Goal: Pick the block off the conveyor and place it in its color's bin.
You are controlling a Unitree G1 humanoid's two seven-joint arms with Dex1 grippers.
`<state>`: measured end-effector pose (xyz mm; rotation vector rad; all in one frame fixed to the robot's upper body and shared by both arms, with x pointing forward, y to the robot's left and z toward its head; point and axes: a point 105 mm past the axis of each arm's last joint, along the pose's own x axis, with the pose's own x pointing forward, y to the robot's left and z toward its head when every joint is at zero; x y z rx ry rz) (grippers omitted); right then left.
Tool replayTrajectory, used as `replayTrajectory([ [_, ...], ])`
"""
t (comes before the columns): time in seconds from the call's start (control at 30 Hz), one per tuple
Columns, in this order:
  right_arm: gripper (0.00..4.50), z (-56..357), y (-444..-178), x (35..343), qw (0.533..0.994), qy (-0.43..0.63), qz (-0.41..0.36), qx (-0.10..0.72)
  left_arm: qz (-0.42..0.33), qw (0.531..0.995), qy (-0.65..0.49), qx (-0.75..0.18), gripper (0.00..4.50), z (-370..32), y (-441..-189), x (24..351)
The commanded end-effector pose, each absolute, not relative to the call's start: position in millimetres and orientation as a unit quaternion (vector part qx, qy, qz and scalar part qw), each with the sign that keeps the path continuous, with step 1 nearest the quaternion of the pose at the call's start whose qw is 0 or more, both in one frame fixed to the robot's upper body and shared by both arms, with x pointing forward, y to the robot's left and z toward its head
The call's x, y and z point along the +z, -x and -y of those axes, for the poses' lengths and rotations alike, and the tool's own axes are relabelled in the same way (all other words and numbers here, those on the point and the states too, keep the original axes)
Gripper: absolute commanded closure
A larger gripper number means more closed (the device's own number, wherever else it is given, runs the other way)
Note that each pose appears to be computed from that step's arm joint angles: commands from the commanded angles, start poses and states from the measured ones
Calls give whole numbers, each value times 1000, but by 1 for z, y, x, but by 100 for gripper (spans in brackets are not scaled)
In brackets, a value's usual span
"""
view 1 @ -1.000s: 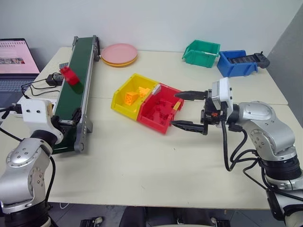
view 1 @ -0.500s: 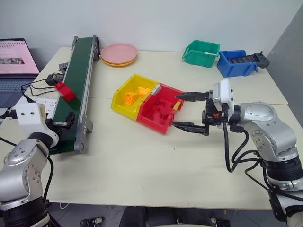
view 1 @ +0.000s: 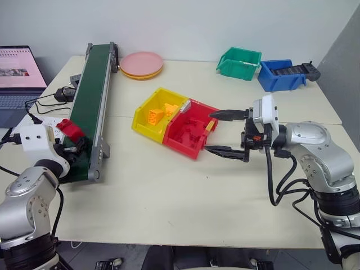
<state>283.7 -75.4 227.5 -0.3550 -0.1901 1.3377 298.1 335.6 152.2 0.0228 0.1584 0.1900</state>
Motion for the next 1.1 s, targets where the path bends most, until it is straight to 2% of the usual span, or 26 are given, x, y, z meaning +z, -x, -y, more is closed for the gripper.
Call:
replayTrajectory([
  [0.03, 0, 75, -278, 237, 759, 183, 110, 616, -61, 993, -28, 102, 180, -340, -297, 164],
  [0.23, 0, 77, -279, 240, 759, 183, 110, 615, -53, 994, -40, 86, 297, -324, -291, 166],
  [0.37, 0, 76, -280, 241, 758, 184, 111, 616, -48, 994, -54, 82, 297, -320, -289, 168],
  [0.57, 0, 75, -281, 242, 756, 185, 113, 617, -13, 994, -95, 46, 297, -300, -293, 188],
  [0.67, 0, 81, -278, 243, 760, 193, 110, 611, 28, 988, -111, -106, 297, -234, -304, 219],
  [0.83, 0, 92, -270, 239, 772, 208, 90, 594, 11, 956, -121, -267, 297, -174, -310, 222],
  [1.0, 0, 100, -266, 233, 794, 216, 60, 565, -1, 929, -123, -350, 297, -133, -318, 216],
  [1.1, 0, 119, -259, 223, 822, 232, 14, 520, -24, 913, -130, -385, 297, -103, -337, 196],
])
